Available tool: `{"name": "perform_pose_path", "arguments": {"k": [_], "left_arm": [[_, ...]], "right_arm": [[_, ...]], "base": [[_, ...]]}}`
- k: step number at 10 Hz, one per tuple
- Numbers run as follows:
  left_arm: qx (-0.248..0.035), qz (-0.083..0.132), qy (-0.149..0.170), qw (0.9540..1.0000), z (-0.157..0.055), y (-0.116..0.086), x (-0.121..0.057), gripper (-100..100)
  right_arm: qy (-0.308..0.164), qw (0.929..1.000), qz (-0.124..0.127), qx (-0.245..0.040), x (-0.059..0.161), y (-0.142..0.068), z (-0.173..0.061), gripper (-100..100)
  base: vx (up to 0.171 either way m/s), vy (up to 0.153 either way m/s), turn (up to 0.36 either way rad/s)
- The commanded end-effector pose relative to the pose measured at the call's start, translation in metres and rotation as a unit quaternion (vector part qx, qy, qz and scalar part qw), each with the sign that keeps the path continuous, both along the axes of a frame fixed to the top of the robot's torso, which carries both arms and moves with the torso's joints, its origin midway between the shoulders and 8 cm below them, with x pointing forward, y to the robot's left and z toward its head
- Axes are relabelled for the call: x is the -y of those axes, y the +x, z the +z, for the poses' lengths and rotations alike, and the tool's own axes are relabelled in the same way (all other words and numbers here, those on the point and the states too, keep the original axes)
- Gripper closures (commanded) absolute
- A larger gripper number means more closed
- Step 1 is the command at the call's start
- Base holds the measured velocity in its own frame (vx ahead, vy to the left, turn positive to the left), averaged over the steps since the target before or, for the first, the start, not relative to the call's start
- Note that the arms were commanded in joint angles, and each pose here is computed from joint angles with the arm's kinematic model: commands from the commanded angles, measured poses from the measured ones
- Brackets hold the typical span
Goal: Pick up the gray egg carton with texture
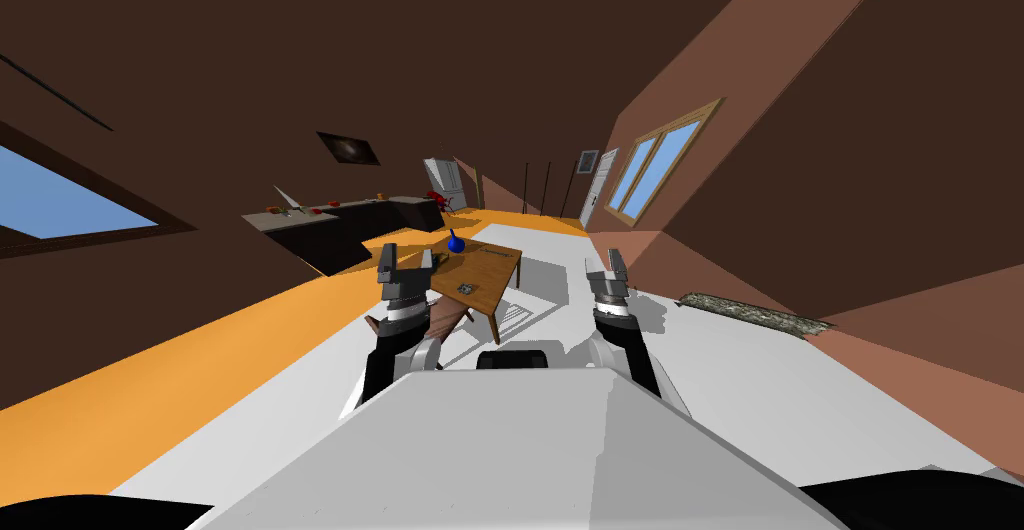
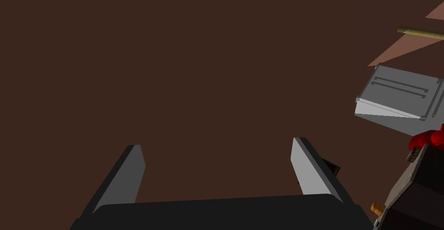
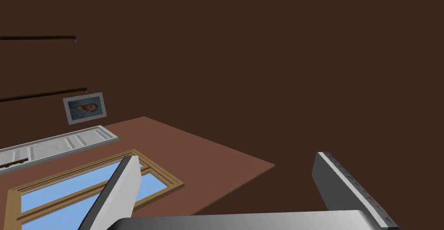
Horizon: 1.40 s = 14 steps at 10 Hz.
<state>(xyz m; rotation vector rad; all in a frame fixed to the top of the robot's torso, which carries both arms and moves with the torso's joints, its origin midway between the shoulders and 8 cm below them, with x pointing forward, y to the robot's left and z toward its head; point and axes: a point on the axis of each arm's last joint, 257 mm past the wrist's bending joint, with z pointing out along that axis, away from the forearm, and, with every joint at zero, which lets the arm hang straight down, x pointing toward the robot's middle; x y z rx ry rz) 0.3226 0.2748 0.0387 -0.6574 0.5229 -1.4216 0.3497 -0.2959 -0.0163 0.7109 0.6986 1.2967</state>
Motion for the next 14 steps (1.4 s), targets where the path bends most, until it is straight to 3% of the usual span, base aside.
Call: {"name": "perform_pose_path", "arguments": {"k": [1,6,10,12,13,14], "left_arm": [[-0.008,-0.006,0.014,0.9998,-0.005,0.004,0.004,-100],[-0.069,-0.023,0.074,0.9946,-0.046,0.035,0.016,-100],[-0.145,-0.022,0.121,0.9817,-0.103,0.072,0.015,-100],[-0.167,-0.020,0.132,0.9768,-0.119,0.082,0.013,-100],[-0.187,-0.018,0.143,0.9718,-0.134,0.092,0.011,-100],[-0.189,-0.018,0.143,0.9713,-0.137,0.092,0.010,-100]], "right_arm": [[0.000,1.0000,0.000,0.000,0.000,0.000,0.000,0],[0.000,1.0000,0.000,0.000,0.000,0.000,0.000,0],[0.000,1.0000,0.000,0.000,0.000,0.000,0.000,0],[0.000,1.0000,0.000,0.000,0.000,0.000,0.000,0],[0.000,1.0000,0.000,0.000,0.000,0.000,0.000,0],[0.000,1.0000,0.000,0.000,0.000,0.000,0.000,0]], "base": [[-0.002,-0.010,-0.008],[-0.011,-0.036,-0.019],[-0.012,-0.056,-0.034],[-0.003,-0.044,-0.027],[-0.004,-0.036,-0.022],[-0.001,-0.027,-0.017]]}}
